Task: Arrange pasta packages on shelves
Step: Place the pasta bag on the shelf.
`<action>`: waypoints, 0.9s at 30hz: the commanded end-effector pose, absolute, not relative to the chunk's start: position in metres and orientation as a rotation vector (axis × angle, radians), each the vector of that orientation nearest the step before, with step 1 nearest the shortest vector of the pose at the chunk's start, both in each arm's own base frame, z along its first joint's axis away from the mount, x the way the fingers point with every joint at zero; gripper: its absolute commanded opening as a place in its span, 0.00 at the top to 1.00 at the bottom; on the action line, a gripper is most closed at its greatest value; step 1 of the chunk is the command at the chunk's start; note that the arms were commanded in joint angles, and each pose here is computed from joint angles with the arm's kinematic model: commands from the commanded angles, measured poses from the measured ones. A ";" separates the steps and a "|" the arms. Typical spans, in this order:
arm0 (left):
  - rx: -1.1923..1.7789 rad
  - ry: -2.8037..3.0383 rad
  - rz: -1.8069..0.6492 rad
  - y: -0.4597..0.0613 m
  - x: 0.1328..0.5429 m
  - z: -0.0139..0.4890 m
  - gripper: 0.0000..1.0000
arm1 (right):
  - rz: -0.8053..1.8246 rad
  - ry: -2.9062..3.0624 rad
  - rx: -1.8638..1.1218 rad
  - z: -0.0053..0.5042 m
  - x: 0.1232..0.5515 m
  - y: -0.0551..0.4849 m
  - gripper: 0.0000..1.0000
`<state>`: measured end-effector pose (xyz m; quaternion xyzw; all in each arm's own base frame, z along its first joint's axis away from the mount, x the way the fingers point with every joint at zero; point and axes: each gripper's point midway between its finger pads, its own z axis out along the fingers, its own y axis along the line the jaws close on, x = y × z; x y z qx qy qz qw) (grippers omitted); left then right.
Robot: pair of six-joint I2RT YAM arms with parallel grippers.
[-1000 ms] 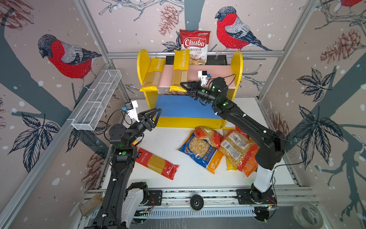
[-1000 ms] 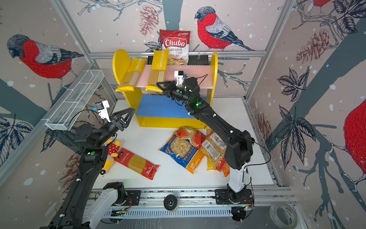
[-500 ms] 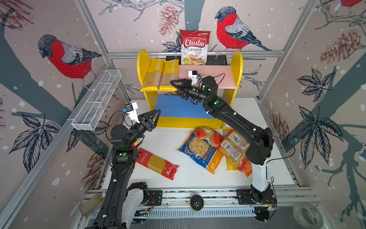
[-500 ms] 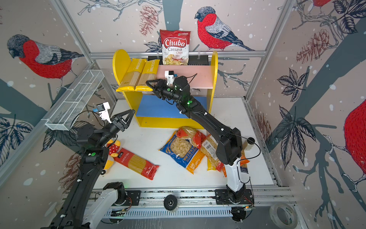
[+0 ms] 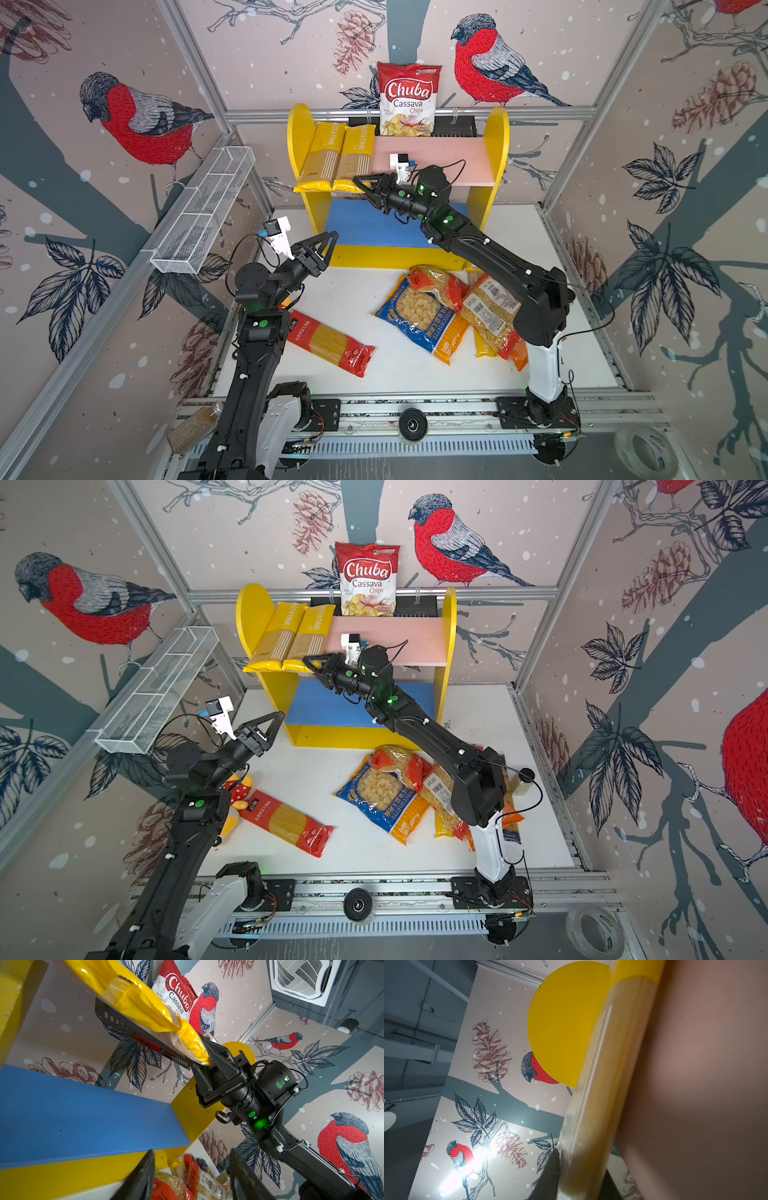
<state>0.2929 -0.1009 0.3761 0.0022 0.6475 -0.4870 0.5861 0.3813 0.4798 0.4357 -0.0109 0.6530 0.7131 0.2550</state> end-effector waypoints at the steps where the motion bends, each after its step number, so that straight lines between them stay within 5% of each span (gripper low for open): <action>1: 0.028 1.472 -1.140 -0.102 0.290 0.383 0.44 | 1.950 1.725 -0.058 0.444 0.382 0.482 0.76; 6: 0.024 1.471 -1.150 -0.102 0.290 0.383 0.44 | 1.966 1.737 -0.070 0.441 0.382 0.489 0.74; 16: 0.006 1.487 -1.114 -0.099 0.292 0.372 0.44 | 1.901 1.706 -0.144 0.447 0.365 0.458 0.37; 27: 0.026 1.561 -0.925 -0.125 0.295 0.331 0.44 | 1.693 1.795 -0.262 0.385 0.317 0.406 0.35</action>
